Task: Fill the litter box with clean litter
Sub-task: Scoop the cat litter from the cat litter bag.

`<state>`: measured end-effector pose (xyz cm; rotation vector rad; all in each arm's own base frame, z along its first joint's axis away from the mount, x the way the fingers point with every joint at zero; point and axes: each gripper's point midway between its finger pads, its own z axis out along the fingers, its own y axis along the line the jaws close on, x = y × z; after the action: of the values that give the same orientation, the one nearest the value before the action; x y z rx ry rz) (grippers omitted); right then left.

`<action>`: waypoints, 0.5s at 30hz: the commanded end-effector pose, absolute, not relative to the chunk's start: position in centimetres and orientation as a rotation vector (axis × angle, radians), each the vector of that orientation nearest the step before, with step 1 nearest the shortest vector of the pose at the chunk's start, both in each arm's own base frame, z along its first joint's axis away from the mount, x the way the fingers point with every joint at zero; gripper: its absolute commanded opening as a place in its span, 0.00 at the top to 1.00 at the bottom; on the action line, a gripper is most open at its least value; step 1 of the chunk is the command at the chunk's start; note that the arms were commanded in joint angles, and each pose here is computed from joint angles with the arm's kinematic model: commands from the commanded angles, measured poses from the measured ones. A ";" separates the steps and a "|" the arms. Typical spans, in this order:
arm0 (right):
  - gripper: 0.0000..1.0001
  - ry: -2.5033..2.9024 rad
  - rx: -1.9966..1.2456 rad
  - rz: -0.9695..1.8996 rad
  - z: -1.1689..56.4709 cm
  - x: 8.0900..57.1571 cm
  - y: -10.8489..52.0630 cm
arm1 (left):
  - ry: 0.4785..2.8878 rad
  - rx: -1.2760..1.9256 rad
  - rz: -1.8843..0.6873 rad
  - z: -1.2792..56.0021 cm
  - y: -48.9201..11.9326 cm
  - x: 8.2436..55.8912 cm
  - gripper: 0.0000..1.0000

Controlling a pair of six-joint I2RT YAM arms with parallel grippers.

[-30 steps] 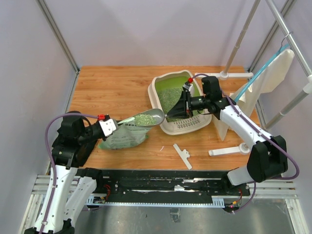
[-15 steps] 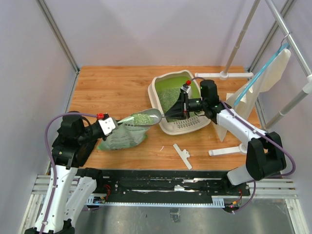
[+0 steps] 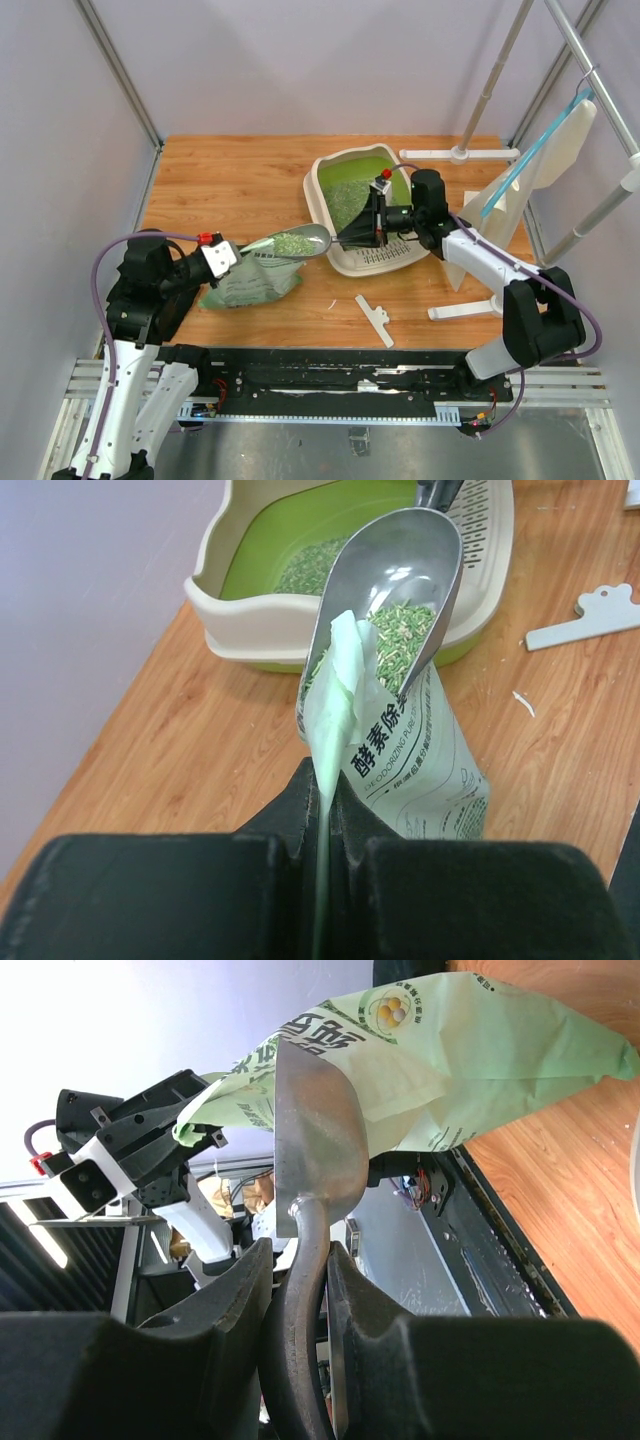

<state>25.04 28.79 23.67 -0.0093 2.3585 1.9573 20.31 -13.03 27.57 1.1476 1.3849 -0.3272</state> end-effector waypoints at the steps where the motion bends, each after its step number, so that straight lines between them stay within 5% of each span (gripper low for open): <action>1: 0.99 2.312 -0.135 1.960 24.9 24.7 31.5 | 0.951 1.155 -0.175 37.5 -14.2 19.7 0.99; 15: 0.99 2.225 -0.055 1.925 25.1 25.6 29.7 | 0.950 1.152 -0.150 37.8 -14.0 19.5 0.99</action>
<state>24.88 29.38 23.63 -0.0373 2.3314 1.9455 20.55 -12.92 27.73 1.1400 1.3800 -0.3134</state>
